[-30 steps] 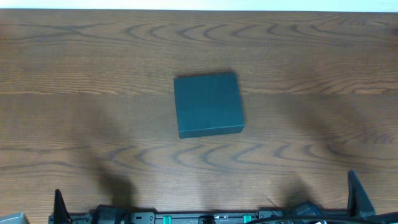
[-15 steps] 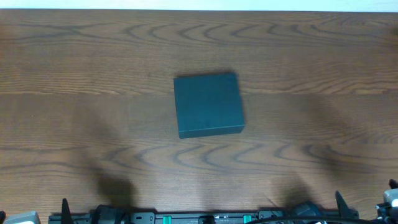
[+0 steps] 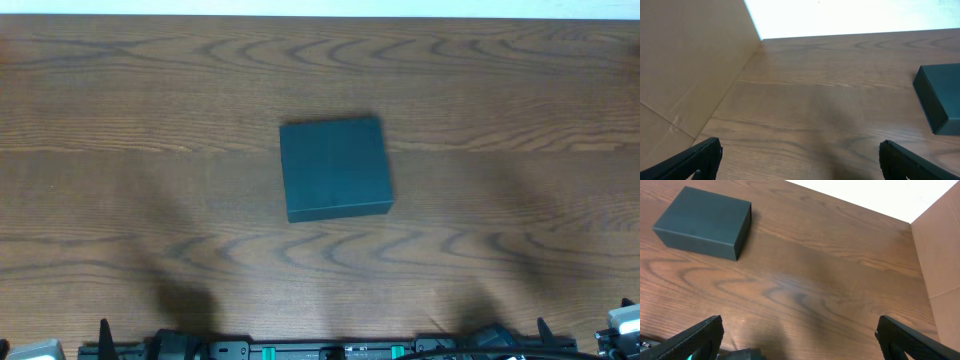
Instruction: Pack container
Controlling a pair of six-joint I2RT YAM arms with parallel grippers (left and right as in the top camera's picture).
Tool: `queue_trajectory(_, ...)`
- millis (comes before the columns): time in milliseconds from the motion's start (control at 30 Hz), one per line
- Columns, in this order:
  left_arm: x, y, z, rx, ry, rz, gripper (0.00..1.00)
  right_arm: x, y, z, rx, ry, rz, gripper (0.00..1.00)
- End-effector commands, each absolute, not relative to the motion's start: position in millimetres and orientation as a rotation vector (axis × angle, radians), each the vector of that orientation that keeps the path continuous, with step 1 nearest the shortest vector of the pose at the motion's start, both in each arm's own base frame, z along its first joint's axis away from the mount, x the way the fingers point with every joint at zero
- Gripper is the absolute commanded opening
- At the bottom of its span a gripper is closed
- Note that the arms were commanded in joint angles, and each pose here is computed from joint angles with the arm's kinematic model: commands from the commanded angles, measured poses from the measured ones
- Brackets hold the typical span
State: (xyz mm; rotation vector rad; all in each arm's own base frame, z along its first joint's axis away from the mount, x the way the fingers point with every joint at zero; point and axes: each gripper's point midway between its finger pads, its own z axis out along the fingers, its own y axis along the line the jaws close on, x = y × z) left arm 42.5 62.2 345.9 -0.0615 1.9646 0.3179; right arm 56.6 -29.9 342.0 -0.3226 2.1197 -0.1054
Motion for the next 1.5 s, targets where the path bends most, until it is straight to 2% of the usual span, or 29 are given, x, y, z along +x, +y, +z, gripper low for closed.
queue_trajectory(0, 42, 64, 346, -0.076, 1.966, 0.334, 0.98, 56, -32, 341, -0.307, 2.120, -0.107, 0.99)
queue_trajectory(367, 42, 64, 346, -0.076, 1.966, 0.334, 0.99, 57, -35, 342, -0.248, 2.122, -0.152, 0.99)
queue_trajectory(633, 42, 64, 347, -0.076, 1.965, 0.334, 0.98, 104, -24, 339, -0.085, 1.981, -0.155, 0.99)
queue_trajectory(867, 42, 64, 347, -0.076, 1.965, 0.334, 0.98, 170, 11, 277, -0.115, 1.858, 0.002, 0.99)
queue_trajectory(1067, 42, 64, 346, -0.076, 1.966, 0.334, 0.98, 206, 18, 205, -0.051, 1.896, 0.064, 0.99)
queue_trajectory(1467, 42, 64, 346, -0.076, 1.966, 0.334, 0.98, 227, 21, 128, -0.045, 1.961, 0.065, 0.99)
